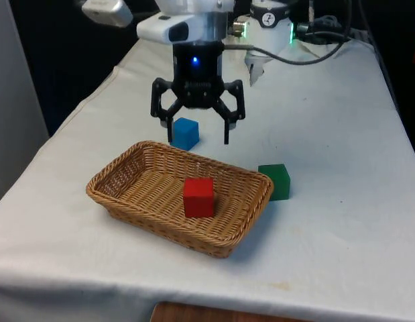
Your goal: Pick up exactly two blocks and place them into the basket.
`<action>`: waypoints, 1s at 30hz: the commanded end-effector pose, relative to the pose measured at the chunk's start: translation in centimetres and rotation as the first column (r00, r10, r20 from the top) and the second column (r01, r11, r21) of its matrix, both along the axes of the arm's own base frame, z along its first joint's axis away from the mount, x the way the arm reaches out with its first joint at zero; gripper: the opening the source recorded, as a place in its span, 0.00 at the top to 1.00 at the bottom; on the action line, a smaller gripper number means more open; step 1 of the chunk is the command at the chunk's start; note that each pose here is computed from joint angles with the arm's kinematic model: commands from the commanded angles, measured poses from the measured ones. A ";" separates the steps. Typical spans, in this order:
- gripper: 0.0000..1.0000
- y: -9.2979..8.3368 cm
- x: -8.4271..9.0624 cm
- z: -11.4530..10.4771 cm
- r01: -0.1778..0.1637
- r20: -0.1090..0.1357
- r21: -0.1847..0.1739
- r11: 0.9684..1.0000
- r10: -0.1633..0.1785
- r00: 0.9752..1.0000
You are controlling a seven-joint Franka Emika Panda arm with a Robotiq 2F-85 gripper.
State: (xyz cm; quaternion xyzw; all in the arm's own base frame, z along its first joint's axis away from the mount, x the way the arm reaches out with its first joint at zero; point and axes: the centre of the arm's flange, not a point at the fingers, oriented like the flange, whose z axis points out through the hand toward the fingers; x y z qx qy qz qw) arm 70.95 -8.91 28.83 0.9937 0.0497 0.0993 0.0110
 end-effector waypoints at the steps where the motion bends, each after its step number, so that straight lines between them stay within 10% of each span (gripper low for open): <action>1: 0.00 -0.1 -0.3 0.5 0.007 -0.004 -0.003 1.000 -0.007 1.000; 30: 0.00 0.9 -5.1 7.6 -0.008 0.000 0.010 1.000 0.008 1.000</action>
